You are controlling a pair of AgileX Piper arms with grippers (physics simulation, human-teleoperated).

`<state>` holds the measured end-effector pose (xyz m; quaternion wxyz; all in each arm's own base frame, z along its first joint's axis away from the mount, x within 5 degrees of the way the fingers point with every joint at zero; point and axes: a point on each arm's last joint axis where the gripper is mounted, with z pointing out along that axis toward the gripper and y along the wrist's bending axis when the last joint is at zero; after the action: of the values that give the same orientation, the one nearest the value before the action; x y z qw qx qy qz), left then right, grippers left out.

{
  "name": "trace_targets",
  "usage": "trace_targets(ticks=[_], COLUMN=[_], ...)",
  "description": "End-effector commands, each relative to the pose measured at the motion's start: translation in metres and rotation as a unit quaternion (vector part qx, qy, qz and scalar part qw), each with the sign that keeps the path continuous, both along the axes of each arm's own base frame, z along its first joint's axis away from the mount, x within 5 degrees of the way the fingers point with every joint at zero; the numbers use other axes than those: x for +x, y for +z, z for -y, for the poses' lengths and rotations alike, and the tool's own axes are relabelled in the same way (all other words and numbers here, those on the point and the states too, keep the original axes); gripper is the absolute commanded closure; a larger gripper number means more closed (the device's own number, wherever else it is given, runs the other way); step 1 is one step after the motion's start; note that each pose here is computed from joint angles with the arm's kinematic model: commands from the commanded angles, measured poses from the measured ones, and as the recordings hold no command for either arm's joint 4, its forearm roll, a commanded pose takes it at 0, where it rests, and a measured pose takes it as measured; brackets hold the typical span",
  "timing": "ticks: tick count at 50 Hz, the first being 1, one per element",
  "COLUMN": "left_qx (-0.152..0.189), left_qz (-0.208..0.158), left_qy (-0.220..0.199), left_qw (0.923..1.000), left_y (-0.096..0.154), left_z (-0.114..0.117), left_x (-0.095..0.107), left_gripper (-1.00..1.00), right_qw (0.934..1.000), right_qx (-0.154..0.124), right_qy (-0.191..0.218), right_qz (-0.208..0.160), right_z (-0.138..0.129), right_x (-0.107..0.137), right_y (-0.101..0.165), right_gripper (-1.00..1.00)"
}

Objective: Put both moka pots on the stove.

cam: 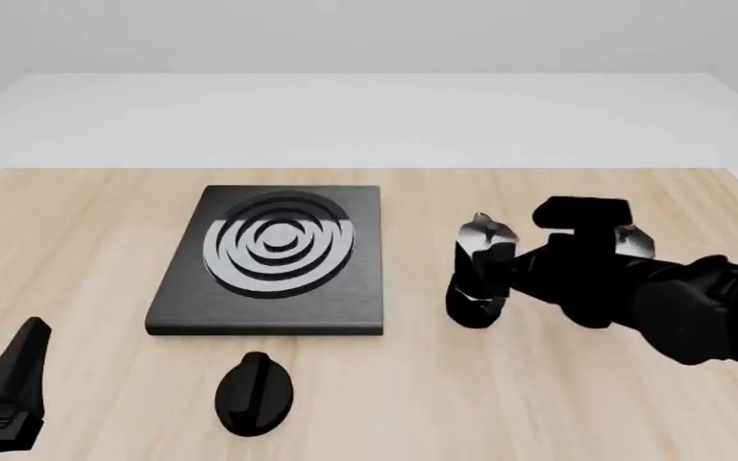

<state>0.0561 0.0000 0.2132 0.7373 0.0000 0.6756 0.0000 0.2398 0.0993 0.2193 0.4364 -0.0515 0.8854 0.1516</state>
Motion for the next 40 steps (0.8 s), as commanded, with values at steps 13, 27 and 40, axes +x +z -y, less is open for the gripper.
trace_targets(ticks=[13,27,40], left_qx=[0.000,0.000,0.000], left_qz=[0.000,0.000,0.000], left_qy=[0.000,0.000,0.000], left_qw=[1.0000,1.0000,1.0000], left_y=[0.000,0.000,0.000], left_z=[0.000,0.000,0.000], left_x=[0.000,0.000,0.000], left_gripper=[-1.00,-1.00,-1.00], right_qw=[0.9999,0.9998,0.9997], right_qx=[0.002,0.002,0.003], right_qy=[-0.002,-0.002,0.000], right_qz=[-0.011,-0.017,-0.022], right_z=[-0.002,-0.003,-0.006], right_x=[0.002,0.002,0.002], right_y=[-0.012,-0.020,-0.025], right_gripper=[-1.00,-1.00,-1.00])
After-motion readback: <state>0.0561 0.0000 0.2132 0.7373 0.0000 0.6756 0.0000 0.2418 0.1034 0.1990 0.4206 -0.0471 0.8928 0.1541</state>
